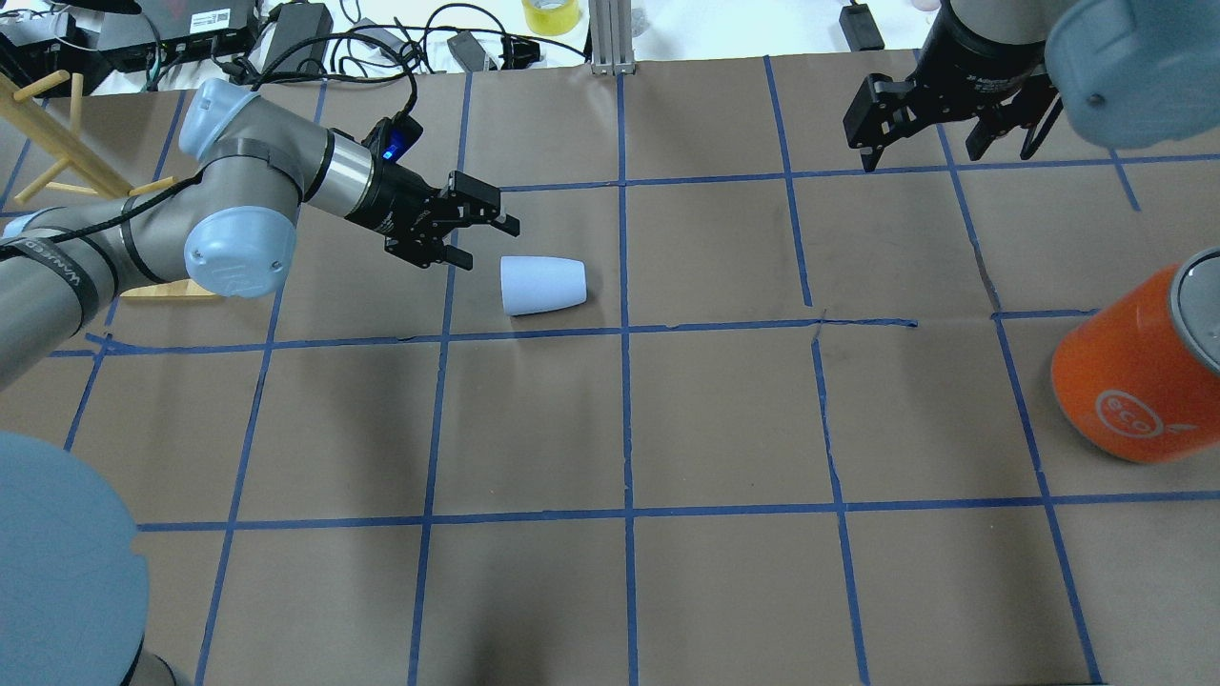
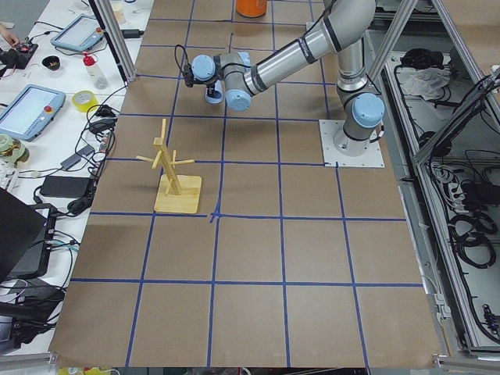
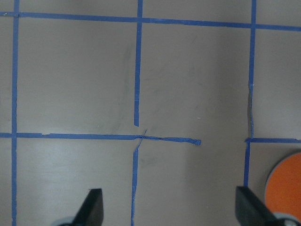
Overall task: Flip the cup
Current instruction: 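Reach the left gripper toward the cup's open end while the right gripper withdraws, then grasp the cup rim with the left gripper and lift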
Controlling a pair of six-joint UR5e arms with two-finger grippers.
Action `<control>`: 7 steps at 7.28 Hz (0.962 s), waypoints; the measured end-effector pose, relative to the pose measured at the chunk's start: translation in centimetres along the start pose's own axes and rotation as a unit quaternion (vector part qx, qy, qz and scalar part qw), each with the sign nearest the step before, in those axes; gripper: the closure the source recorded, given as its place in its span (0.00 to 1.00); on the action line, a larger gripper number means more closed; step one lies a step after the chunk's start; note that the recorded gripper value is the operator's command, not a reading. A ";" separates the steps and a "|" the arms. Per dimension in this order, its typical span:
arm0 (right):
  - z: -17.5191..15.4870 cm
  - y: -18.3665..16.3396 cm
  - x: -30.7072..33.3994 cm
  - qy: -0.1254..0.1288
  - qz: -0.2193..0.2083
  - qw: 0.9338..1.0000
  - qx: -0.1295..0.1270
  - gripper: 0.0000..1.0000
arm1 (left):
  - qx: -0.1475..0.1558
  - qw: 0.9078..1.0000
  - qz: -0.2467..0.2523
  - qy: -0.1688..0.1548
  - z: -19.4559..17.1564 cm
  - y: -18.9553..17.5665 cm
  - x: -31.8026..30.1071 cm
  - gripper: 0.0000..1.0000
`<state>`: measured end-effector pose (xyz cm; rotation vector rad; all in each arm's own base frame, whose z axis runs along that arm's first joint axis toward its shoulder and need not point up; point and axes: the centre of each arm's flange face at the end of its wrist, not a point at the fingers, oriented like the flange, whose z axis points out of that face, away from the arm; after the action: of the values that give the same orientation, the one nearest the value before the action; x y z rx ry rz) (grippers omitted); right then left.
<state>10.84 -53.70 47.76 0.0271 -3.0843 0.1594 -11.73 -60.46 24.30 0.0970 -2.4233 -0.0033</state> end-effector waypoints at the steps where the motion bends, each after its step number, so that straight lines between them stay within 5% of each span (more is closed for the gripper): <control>1: -0.2 0.5 -0.2 -0.005 0.017 1.000 -0.009 0.00 | -0.001 1.000 -0.001 0.001 0.6 -0.1 -0.5 0.00; 3: -0.5 0.9 -0.9 -0.035 0.029 0.999 -0.013 0.00 | 0.001 1.000 -0.001 0.007 1.3 -0.2 -1.0 0.00; 7: -0.6 1.1 -1.0 -0.043 0.031 0.998 -0.014 0.00 | -0.003 1.000 -0.004 0.013 2.4 -0.4 -1.5 0.00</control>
<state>11.89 -52.55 48.16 -0.0652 -3.1752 0.1203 -12.20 -60.82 21.49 0.1024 -2.3965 -0.0125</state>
